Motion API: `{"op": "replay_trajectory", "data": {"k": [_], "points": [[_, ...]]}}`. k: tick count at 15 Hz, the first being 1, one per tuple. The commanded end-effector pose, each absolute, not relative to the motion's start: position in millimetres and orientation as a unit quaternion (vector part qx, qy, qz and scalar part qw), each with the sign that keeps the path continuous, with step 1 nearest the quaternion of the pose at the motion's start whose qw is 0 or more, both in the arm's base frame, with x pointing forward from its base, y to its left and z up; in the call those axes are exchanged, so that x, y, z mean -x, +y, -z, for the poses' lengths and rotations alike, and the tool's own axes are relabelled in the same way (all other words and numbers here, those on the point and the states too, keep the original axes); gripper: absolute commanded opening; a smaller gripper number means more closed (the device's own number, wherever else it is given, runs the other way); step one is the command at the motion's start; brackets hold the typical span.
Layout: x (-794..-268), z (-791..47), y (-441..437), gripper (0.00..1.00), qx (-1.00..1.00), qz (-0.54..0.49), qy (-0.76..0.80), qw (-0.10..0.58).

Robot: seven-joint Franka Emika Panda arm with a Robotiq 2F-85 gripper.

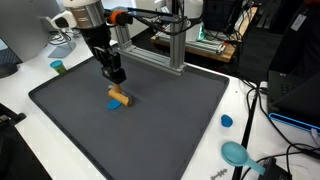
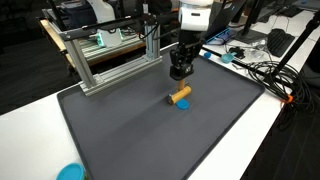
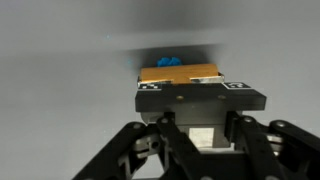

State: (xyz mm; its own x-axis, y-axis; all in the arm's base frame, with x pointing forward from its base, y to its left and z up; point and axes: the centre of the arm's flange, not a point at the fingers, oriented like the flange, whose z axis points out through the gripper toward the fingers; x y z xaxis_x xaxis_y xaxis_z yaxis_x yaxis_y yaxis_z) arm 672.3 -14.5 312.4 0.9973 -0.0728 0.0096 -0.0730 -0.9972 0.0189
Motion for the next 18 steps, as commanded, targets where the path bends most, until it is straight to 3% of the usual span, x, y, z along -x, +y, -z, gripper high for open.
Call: {"op": "replay_trajectory", "data": {"k": [1, 18], "points": [[-662.4, -268.4, -25.4, 0.22, -0.996, 0.07, -0.057, 0.013], [-653.8, -271.2, -35.2, 0.22, -0.992, 0.106, -0.07, 0.011]]}}
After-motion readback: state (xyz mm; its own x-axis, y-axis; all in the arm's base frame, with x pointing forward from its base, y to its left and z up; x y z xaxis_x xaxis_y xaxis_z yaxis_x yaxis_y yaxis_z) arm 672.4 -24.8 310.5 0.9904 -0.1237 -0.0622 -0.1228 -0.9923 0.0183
